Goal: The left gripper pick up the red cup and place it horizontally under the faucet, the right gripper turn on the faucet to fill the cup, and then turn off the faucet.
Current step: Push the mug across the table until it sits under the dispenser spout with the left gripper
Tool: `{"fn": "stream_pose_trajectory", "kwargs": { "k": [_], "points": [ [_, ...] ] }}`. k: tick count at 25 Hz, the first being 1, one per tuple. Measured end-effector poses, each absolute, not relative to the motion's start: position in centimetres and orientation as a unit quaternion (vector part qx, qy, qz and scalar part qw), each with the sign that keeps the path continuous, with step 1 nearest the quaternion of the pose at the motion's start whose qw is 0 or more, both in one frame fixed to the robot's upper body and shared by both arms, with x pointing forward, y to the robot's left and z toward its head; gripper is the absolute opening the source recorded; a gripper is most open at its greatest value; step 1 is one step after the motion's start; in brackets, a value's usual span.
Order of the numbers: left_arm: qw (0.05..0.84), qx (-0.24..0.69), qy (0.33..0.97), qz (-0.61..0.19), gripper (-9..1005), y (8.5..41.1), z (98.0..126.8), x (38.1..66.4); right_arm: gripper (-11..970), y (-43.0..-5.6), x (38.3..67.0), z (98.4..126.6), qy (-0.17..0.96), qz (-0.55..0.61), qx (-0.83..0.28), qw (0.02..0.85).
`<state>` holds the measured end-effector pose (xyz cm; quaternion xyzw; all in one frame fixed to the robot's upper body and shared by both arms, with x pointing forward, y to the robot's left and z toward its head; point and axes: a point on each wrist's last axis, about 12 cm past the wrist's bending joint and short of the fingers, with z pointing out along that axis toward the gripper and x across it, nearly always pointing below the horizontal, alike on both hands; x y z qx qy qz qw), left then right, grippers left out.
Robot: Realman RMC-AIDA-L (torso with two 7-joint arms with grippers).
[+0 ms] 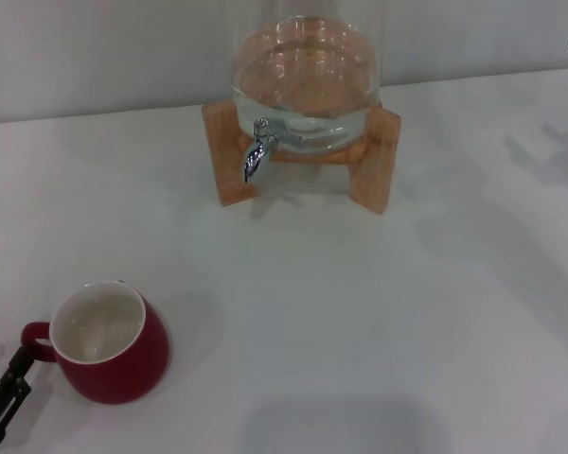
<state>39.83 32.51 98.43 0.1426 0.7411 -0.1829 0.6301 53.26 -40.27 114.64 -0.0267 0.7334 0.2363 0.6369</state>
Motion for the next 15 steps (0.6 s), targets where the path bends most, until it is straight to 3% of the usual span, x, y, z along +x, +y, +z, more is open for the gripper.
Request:
{"fn": "stream_pose_trajectory", "kwargs": {
  "k": [15],
  "points": [
    [0.627,0.159,0.741,-0.178,650,32.1,98.6,41.7,780,-40.4,53.3,114.7,0.731,0.234,-0.023,0.640]
  ]
}}
